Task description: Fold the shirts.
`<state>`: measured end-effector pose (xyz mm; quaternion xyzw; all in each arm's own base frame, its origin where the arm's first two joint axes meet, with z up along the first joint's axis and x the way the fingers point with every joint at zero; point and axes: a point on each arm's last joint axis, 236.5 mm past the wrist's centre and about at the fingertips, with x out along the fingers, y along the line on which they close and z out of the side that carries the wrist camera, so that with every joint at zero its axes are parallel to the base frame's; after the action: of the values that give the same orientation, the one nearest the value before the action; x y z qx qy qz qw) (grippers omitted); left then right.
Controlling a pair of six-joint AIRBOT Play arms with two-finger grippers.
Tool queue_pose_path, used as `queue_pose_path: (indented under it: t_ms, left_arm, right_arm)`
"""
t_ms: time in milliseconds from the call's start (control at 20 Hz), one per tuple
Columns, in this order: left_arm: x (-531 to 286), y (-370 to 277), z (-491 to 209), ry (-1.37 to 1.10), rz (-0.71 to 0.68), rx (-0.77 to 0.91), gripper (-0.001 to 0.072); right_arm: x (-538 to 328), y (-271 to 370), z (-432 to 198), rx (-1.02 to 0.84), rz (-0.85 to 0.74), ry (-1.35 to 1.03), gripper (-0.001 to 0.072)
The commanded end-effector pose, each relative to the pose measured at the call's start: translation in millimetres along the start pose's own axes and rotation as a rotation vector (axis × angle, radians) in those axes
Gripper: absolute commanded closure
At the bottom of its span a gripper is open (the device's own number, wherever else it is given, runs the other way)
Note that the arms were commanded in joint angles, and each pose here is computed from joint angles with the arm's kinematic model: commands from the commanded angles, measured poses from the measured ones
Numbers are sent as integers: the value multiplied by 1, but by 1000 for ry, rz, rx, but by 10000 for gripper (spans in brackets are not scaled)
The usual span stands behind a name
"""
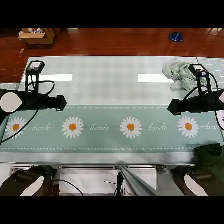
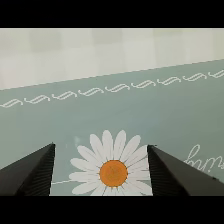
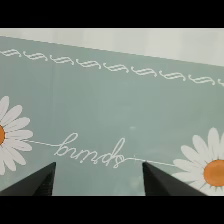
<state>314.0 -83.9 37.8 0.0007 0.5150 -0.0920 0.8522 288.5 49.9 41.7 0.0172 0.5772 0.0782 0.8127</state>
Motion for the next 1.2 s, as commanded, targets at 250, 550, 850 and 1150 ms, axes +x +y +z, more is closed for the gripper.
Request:
queue_pose_path:
  t_ms: [250, 550, 850, 1150]
  left_arm:
    - [0, 0, 0, 0, 0, 0, -8]
    - [0, 0, 0, 0, 0, 0, -7]
    - [0, 0, 1, -3, 0, 15, -7]
    - [7, -5, 32, -122, -24, -14, -7]
  right_arm:
    - [0, 0, 0, 0, 1, 1, 117]
    - [0, 0, 0, 0, 1, 1, 117]
    - [0, 0, 2, 0, 1, -10, 117]
    - [-1, 8, 27, 26, 34, -112, 118]
